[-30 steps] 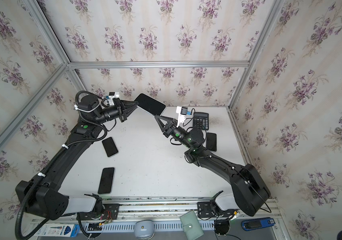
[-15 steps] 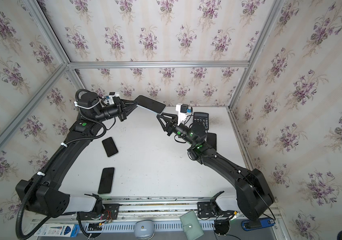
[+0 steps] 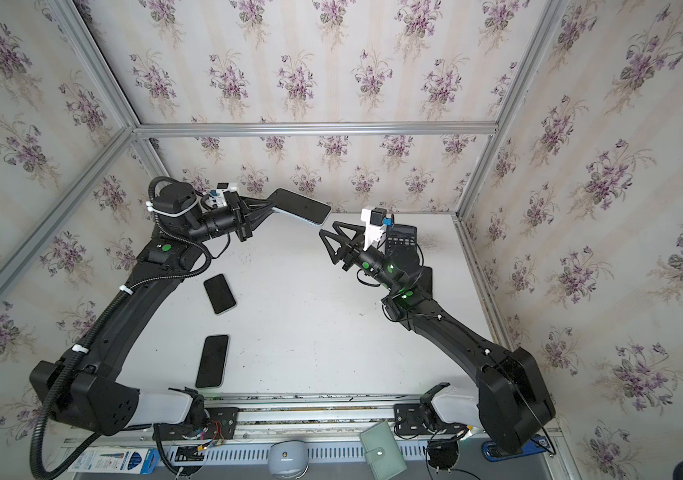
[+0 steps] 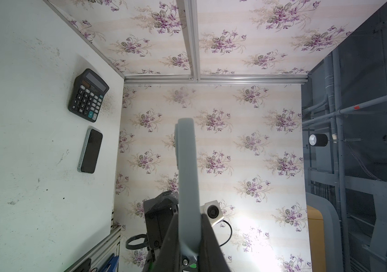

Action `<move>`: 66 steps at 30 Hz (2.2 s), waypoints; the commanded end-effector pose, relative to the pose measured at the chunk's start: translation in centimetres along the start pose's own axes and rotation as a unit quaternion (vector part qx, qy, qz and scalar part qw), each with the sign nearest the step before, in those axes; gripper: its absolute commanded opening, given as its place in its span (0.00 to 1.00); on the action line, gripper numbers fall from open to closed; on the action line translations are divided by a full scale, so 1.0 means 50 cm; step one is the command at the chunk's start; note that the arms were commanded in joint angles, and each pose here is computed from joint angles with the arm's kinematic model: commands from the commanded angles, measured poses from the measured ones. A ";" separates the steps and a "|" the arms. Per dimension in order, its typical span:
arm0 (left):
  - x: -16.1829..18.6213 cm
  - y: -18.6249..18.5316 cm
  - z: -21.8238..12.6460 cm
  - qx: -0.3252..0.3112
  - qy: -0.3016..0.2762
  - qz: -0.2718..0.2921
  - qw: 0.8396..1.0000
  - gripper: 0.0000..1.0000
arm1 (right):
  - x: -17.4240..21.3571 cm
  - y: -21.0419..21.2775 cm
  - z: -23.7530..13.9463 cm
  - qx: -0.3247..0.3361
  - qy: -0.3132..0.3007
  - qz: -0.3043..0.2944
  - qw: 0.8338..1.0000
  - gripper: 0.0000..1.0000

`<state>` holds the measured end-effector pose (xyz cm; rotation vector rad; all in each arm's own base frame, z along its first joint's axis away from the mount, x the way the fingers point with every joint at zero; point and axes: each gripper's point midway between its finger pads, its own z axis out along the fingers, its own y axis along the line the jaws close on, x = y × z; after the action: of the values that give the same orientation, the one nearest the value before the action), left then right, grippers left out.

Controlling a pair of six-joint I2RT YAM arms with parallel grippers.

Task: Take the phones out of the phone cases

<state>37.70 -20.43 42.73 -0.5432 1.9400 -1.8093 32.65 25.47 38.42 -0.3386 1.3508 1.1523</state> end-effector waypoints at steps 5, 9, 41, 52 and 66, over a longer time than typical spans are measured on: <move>0.007 -0.037 0.002 0.030 0.009 0.020 0.999 0.00 | -0.033 0.026 0.003 -0.029 -0.023 0.036 0.999 0.73; 0.009 -0.036 0.006 0.030 0.009 0.021 0.999 0.00 | -0.045 0.027 0.006 -0.036 -0.041 0.057 0.997 0.75; 0.035 -0.067 0.014 0.058 0.022 0.042 0.997 0.00 | -0.017 -0.043 0.039 -0.004 -0.038 0.132 0.990 0.69; 0.043 -0.091 0.017 0.077 0.032 0.055 0.995 0.00 | 0.019 -0.102 0.069 0.018 -0.021 0.189 0.982 0.59; -0.001 -0.065 0.034 0.066 -0.007 0.000 0.998 0.00 | 0.015 0.009 0.012 -0.069 -0.048 0.189 0.978 0.75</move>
<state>38.53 -22.22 43.91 -0.5360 1.8715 -1.8722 33.84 26.93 35.84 -0.0949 1.3895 1.5472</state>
